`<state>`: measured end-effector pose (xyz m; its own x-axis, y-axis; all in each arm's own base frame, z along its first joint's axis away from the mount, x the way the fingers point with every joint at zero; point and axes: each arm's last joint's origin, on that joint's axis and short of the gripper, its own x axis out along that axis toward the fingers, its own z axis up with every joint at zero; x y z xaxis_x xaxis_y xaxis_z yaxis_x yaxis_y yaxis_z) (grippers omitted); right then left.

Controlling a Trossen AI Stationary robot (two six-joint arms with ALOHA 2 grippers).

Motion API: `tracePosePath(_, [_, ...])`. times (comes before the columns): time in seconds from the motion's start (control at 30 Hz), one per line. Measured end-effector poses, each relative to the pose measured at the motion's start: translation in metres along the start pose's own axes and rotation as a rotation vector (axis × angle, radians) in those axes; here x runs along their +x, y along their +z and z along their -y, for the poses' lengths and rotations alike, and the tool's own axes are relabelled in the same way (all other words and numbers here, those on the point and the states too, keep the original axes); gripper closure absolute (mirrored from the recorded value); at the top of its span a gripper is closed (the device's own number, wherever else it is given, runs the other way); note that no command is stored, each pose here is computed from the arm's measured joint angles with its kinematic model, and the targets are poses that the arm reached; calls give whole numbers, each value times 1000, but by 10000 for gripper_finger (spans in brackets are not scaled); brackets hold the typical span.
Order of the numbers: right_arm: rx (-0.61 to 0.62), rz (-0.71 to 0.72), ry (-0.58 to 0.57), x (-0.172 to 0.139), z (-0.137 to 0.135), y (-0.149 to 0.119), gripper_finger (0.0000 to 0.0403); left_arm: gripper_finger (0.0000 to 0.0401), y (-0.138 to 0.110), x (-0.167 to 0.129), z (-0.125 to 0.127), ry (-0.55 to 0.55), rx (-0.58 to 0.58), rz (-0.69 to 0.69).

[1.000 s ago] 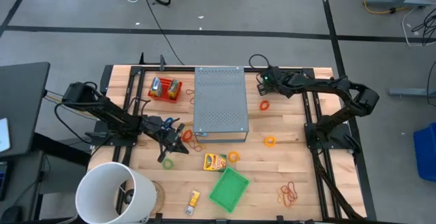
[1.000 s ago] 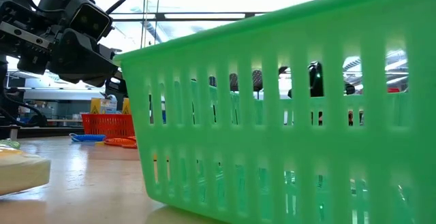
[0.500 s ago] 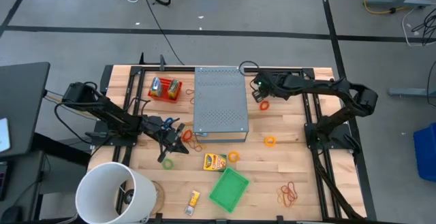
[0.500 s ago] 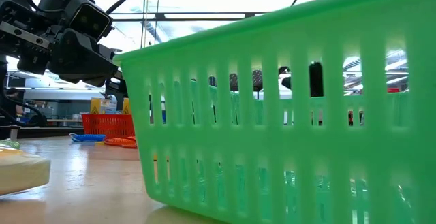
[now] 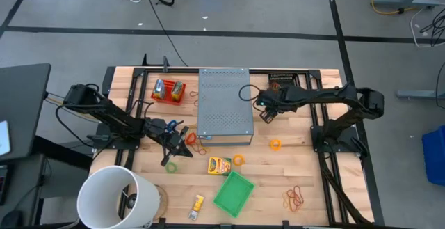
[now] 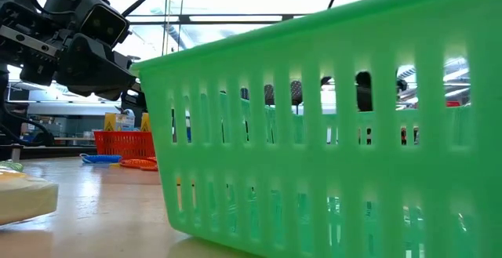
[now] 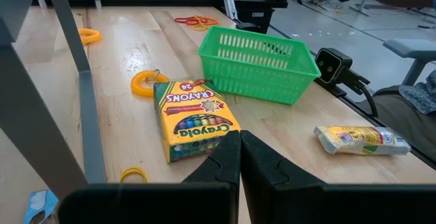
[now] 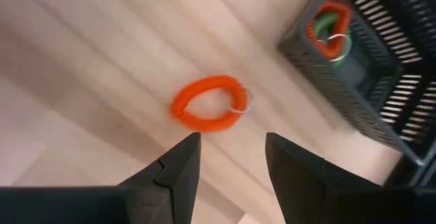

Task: Pick & Place Office Desk Supplies
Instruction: Put the orange spring keychain into the black basket

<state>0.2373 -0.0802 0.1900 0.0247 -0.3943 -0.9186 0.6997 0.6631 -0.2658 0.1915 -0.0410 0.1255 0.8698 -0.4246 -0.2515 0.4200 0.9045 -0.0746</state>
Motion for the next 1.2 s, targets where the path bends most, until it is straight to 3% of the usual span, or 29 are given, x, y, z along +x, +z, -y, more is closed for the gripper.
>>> tracePosePath(0.53, [-106, 42, 156, 22, -12, -12, 231, 393, 0, 0, 0, 0, 0, -1])
tracePosePath(1.2, [-201, 89, 143, 49, -8, -30, 231, 393, 0, 0, 0, 0, 1, 0])
